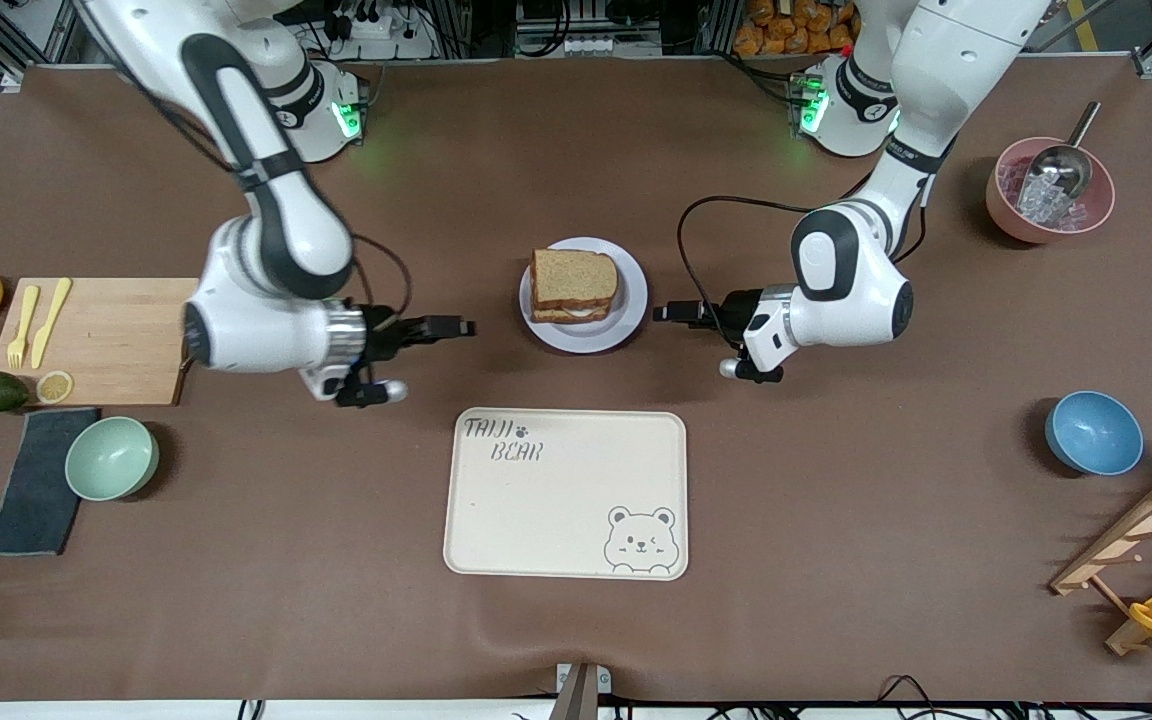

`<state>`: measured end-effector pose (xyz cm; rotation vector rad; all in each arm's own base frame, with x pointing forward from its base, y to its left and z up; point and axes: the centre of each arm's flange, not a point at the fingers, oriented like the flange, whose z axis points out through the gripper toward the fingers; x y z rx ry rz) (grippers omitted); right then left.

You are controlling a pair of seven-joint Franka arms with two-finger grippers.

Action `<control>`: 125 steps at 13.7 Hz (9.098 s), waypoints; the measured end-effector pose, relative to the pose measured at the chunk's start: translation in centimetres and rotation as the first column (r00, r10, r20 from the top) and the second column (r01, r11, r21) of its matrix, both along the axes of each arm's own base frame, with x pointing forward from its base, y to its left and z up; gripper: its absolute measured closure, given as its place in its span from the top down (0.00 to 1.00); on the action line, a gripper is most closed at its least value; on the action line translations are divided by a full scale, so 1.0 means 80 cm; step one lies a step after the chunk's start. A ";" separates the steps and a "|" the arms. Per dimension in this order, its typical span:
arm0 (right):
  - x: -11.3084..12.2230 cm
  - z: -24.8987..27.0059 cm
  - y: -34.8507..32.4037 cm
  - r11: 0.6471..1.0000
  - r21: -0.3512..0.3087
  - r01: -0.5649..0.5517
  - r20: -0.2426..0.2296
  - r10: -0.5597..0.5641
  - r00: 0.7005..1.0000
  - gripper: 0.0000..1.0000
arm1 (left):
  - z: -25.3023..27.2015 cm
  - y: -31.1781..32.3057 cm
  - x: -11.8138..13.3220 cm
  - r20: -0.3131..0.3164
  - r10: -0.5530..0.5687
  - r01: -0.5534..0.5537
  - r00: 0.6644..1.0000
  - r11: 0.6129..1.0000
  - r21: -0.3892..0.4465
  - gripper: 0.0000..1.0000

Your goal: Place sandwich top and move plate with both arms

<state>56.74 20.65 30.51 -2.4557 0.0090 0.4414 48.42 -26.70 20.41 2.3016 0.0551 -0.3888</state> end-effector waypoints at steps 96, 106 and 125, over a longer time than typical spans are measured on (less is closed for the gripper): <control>-0.009 0.386 -0.307 0.822 -0.569 -0.008 0.292 0.212 0.933 1.00 | -0.100 -0.126 0.127 0.152 0.688 -0.658 0.710 0.725 -0.207 0.09; -0.008 0.381 -0.307 0.822 -0.569 -0.011 0.285 0.210 0.935 1.00 | -0.079 -0.111 0.144 0.208 0.711 -0.686 0.672 0.703 -0.187 1.00; -0.008 0.381 -0.308 0.823 -0.569 -0.011 0.284 0.209 0.936 1.00 | 0.014 -0.012 0.131 0.506 0.667 -0.786 0.547 0.617 0.036 1.00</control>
